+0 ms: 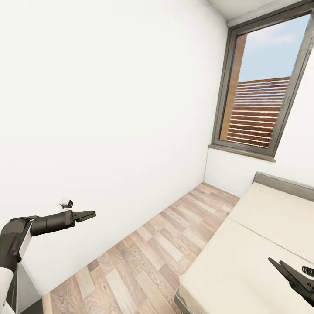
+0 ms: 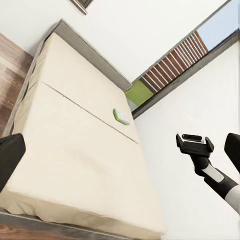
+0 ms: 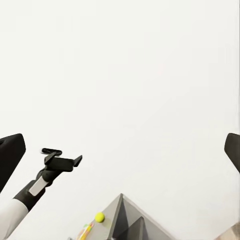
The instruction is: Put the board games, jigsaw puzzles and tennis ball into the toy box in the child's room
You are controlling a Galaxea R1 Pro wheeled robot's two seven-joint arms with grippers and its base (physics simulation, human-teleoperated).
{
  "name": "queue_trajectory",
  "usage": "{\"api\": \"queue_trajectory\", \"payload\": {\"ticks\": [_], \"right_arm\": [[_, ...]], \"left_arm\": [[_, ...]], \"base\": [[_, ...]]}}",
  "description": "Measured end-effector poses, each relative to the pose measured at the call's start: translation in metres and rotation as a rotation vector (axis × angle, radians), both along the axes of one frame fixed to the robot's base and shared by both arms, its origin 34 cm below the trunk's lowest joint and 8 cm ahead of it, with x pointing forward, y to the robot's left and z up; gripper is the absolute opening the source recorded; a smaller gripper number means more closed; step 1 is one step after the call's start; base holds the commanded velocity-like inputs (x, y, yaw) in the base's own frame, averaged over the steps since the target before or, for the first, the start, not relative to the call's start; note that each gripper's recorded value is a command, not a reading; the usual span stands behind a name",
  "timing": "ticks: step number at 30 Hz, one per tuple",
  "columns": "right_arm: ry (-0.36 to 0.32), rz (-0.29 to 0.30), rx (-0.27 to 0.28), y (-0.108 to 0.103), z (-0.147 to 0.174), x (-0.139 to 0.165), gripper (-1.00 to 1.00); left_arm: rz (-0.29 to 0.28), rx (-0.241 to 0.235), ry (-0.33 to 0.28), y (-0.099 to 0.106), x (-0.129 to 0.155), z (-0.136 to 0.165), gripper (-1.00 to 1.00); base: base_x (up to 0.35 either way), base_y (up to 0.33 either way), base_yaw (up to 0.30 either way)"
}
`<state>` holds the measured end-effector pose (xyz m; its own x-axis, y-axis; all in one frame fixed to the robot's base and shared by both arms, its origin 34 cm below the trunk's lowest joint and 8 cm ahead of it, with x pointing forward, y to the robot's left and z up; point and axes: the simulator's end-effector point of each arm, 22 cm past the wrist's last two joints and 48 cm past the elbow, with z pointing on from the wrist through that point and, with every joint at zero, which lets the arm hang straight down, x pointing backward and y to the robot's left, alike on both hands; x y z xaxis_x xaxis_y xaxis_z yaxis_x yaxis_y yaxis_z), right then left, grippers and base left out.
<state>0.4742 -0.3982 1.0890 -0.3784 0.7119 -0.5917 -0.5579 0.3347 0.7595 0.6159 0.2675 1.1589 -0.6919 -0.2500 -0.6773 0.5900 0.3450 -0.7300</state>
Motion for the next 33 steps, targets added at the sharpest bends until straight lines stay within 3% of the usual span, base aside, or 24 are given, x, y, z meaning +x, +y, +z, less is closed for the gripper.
{"api": "queue_trajectory", "payload": {"ticks": [17,33], "right_arm": [[-0.006,-0.009,0.0,-0.002,0.003,-0.001,1.0],[0.012,-0.029,0.029,-0.008,-0.002,-0.003,1.0]], "left_arm": [[-0.001,0.001,-0.021,0.0,-0.003,0.01,1.0],[-0.002,0.001,-0.039,-0.001,-0.007,0.019,1.0]], "base": [[-0.024,-0.022,-0.208],[-0.099,-0.24,-0.208]]}}
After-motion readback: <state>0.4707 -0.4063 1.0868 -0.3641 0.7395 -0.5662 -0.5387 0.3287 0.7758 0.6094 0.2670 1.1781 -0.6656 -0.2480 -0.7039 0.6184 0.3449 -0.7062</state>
